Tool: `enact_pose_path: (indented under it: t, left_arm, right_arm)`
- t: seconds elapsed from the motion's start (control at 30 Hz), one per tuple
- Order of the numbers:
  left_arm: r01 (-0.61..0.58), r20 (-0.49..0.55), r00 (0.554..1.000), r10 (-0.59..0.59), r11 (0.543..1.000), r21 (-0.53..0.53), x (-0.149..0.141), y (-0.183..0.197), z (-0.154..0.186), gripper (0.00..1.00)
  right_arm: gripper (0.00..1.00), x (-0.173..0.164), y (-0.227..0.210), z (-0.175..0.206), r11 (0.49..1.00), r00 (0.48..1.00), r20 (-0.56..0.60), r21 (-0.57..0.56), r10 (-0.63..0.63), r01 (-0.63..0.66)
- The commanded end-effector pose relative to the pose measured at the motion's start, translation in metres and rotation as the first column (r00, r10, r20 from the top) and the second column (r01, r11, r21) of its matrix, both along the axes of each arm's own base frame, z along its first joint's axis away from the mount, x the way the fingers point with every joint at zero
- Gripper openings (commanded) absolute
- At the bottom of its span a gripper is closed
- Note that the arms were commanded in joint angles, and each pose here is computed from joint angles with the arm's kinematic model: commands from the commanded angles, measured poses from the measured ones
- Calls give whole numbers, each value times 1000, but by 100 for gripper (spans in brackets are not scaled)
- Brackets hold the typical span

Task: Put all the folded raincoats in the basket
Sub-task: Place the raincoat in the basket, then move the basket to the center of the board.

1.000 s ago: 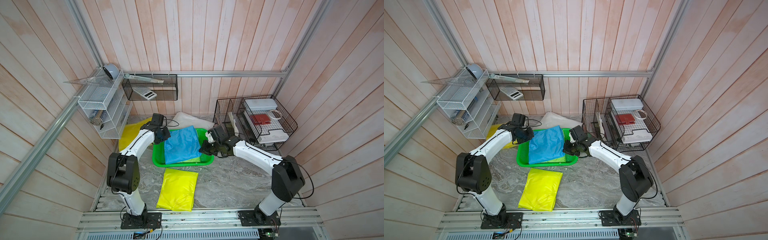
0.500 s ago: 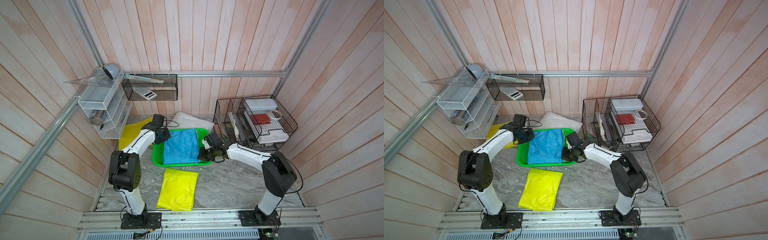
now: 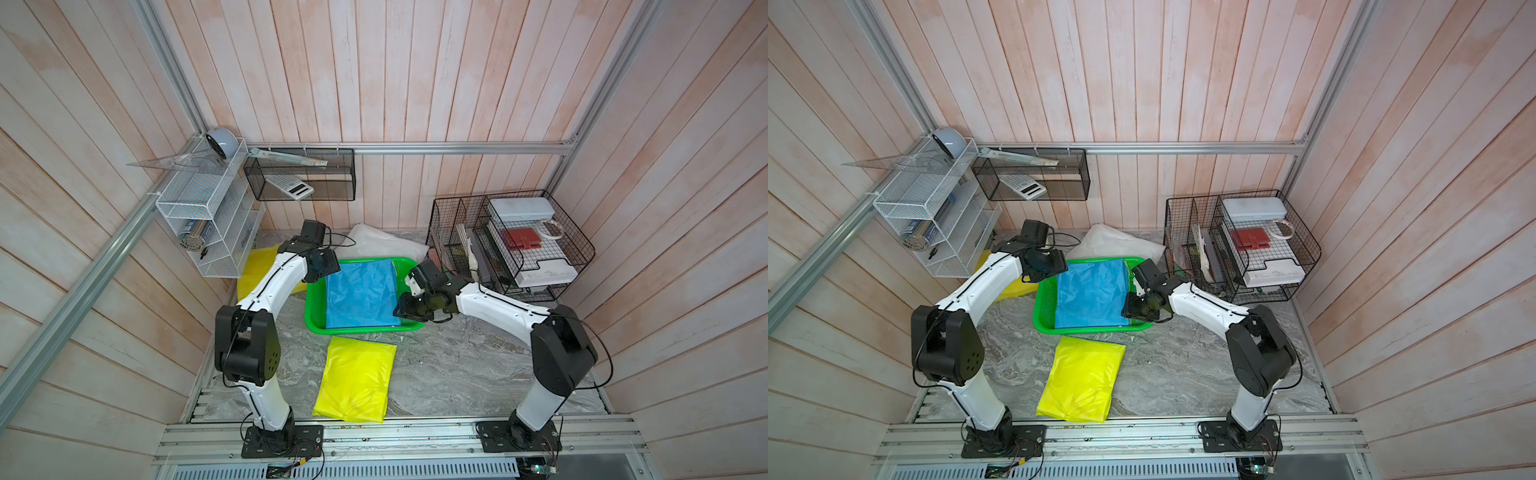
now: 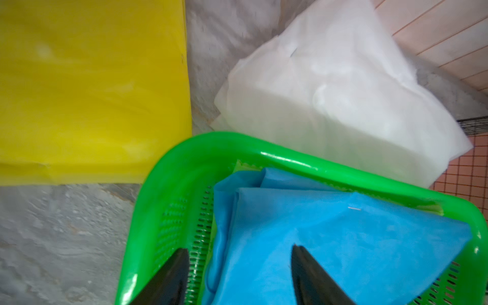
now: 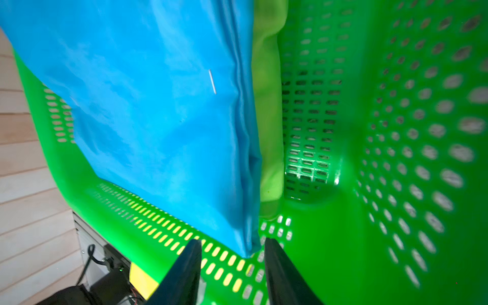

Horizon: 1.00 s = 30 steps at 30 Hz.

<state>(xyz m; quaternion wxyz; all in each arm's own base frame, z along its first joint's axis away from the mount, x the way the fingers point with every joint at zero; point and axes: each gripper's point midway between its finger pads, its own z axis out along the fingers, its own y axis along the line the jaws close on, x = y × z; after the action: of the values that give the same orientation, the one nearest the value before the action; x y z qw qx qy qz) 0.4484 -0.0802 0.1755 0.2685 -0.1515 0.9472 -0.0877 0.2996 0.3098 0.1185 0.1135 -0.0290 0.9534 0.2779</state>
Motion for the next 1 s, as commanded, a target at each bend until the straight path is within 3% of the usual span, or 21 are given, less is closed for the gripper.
enact_pose_path:
  t: [0.0, 0.17, 0.33, 0.5, 0.63, 0.73, 0.87, 0.97]
  left_arm:
    - [-62, 115, 992, 55, 996, 59, -15, 25, 64, 80]
    - [-49, 117, 992, 55, 998, -48, -67, 19, 90, 80]
    - [80, 94, 994, -51, 938, -337, -145, -22, 59, 80]
    - [63, 2, 998, -68, 911, -407, -194, -27, 23, 76]
    - [24, -17, 999, -34, 905, -426, -217, -23, 4, 73]
    - [-13, -57, 998, -15, 889, -457, -226, -25, -16, 65]
    - [-39, -97, 995, -9, 874, -484, -223, -31, -37, 50]
    - [-34, -103, 994, -18, 879, -475, -215, -33, -45, 47]
  right_arm:
    - [51, 12, -17, 36, 1000, 996, 88, 2, -23, 23]
    - [53, 4, -30, 74, 997, 992, 127, 81, -17, 7]
    - [53, -42, -48, 82, 989, 987, 152, 130, 46, -66]
    - [55, -95, -61, 56, 984, 992, 114, 159, 61, -79]
    - [55, -117, -59, 33, 979, 993, 105, 189, 54, -73]
    - [53, -120, -50, 15, 979, 995, 84, 190, 58, -73]
    - [50, -115, -32, -6, 987, 995, 68, 133, 76, -85]
    - [50, -103, -20, -19, 991, 995, 63, 112, 71, -78]
